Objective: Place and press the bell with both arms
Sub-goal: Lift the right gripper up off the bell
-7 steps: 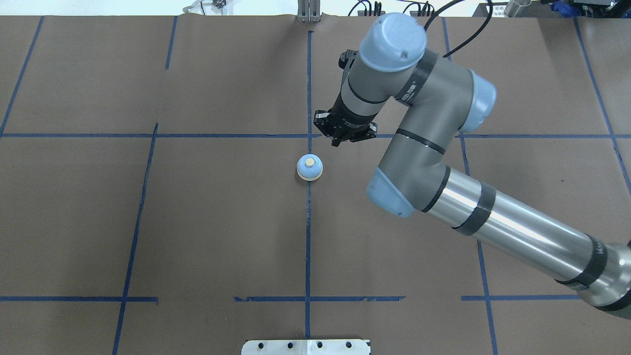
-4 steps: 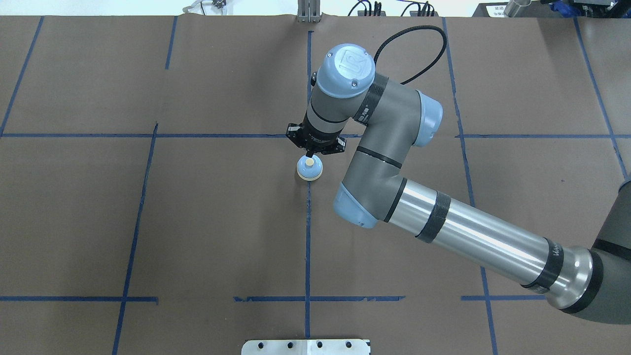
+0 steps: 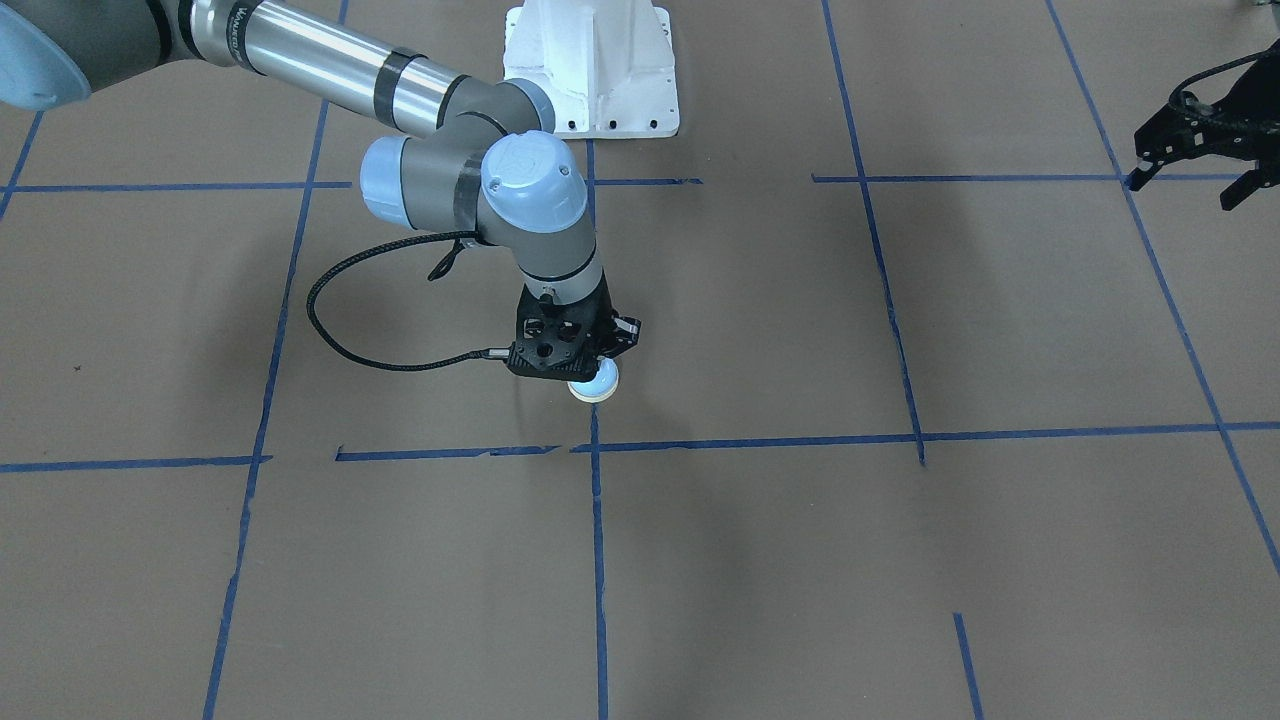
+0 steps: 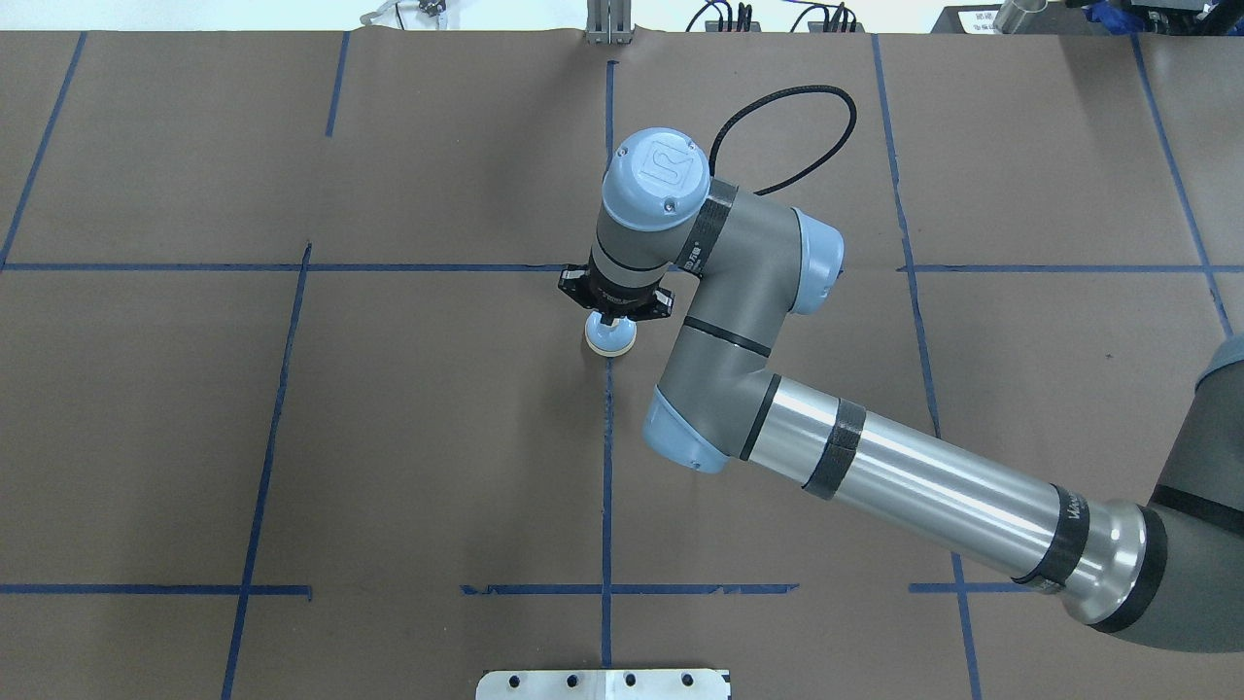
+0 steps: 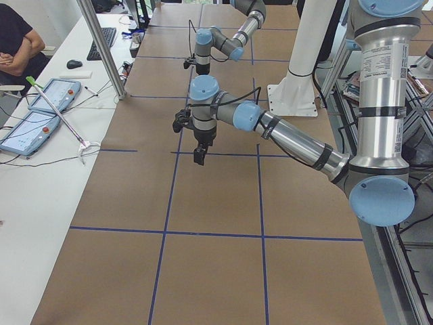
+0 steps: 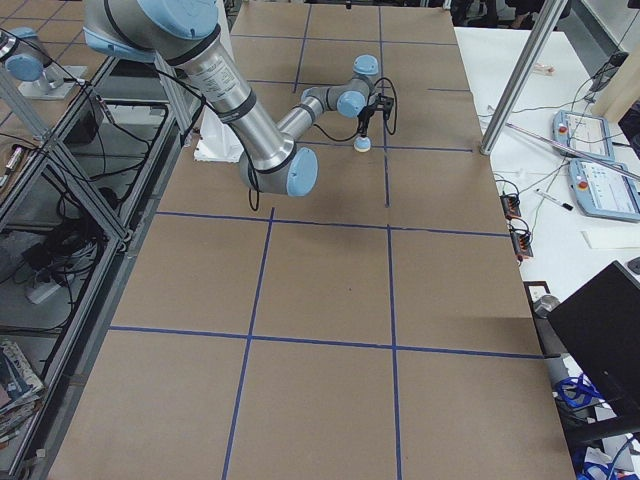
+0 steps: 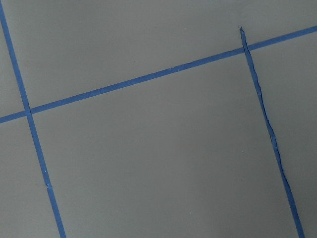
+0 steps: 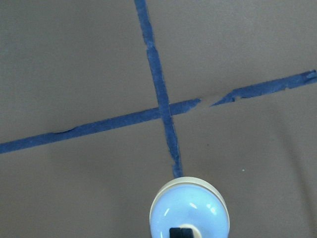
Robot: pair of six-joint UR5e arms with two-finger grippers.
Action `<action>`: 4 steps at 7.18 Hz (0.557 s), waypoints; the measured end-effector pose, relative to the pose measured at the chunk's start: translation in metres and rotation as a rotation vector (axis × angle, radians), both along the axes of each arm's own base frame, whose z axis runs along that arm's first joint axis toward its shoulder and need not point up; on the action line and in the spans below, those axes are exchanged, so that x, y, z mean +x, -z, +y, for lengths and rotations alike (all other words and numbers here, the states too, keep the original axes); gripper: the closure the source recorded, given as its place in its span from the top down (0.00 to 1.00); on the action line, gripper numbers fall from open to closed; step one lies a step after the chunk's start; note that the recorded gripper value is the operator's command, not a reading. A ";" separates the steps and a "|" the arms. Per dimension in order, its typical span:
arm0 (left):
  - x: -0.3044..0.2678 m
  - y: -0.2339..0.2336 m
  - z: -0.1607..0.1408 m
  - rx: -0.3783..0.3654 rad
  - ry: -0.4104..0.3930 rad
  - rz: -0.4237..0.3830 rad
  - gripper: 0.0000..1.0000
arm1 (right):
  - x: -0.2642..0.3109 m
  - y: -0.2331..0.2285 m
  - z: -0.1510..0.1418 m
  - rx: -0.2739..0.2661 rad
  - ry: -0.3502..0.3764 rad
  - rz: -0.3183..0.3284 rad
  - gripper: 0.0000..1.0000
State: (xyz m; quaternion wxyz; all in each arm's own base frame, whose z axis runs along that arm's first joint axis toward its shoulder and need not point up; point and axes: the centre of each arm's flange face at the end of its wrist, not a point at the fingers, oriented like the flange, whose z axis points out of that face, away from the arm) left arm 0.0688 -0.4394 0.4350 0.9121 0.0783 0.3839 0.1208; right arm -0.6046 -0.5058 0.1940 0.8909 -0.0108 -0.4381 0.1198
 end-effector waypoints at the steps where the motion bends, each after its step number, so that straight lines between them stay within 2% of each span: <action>1: 0.000 0.000 0.000 0.000 0.000 0.000 1.00 | -0.002 -0.002 0.001 0.002 -0.002 0.005 0.00; 4: 0.000 0.000 0.000 0.000 -0.001 0.000 1.00 | -0.004 -0.004 0.004 0.003 0.000 0.009 0.00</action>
